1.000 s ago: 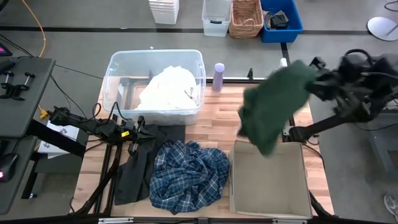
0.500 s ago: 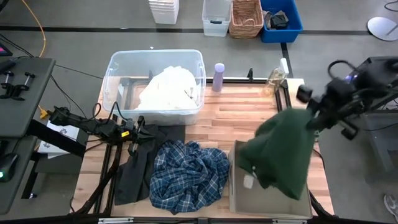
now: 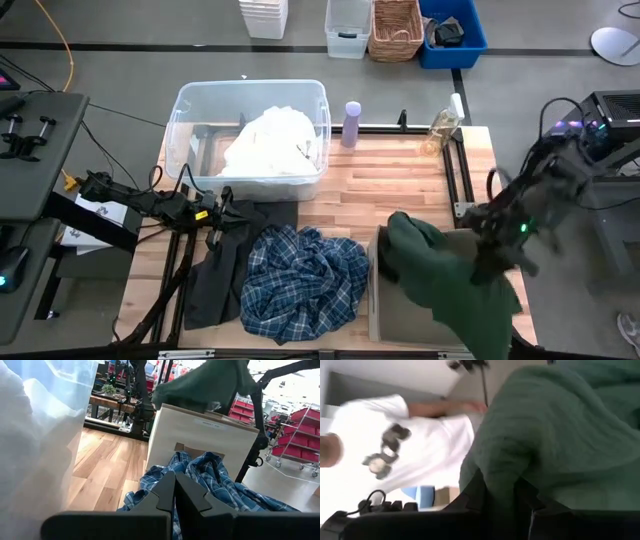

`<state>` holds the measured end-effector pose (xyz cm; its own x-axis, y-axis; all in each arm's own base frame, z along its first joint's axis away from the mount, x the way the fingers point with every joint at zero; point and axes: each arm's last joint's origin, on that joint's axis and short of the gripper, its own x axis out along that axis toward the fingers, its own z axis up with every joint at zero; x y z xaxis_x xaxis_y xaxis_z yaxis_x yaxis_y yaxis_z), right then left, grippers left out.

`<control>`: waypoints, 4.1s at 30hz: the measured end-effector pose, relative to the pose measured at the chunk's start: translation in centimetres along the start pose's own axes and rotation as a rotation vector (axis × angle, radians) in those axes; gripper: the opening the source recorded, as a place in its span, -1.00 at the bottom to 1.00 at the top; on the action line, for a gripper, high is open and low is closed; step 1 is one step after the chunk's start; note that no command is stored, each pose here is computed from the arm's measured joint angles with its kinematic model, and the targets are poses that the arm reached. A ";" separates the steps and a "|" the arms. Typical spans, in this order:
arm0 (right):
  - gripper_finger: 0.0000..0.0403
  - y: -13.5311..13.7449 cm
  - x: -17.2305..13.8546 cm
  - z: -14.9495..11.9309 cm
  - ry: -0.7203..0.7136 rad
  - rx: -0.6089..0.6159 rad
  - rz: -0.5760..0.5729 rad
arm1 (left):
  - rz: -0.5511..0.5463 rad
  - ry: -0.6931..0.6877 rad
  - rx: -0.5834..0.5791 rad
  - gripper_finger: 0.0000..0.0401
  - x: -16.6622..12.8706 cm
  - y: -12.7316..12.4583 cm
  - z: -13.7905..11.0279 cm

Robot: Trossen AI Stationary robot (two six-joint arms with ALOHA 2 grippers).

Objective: Sort clothes
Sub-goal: Put the green shirt into the brown bin, then put the blue cloth into the brown bin

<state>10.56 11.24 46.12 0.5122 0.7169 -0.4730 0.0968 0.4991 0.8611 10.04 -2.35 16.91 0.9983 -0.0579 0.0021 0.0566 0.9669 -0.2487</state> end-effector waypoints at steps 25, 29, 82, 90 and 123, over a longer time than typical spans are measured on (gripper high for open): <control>-0.07 -11.5 11.8 1.3 -0.266 0.623 -0.665 | 0.000 0.000 0.000 -1.00 0.0 0.0 0.0; 0.01 -12.4 12.2 3.1 -0.269 0.626 -0.709 | 0.000 0.000 0.000 -1.00 0.0 0.0 0.0; 0.64 -12.1 29.9 24.6 0.358 -1.043 -0.616 | 0.000 0.000 0.000 -1.00 0.0 0.0 0.0; 0.64 -17.7 34.4 24.8 0.412 -0.940 -0.833 | 0.000 0.000 0.000 -1.00 0.0 0.0 0.0; -0.85 2.5 5.7 19.4 -0.436 -0.699 -0.531 | 0.000 0.000 0.000 -1.00 0.0 0.0 0.0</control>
<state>30.31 7.13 49.20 0.8318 0.1431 -0.5362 -0.0495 0.9815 0.1851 10.04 -2.35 16.91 0.9983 -0.0577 0.0020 0.0564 0.9670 -0.2485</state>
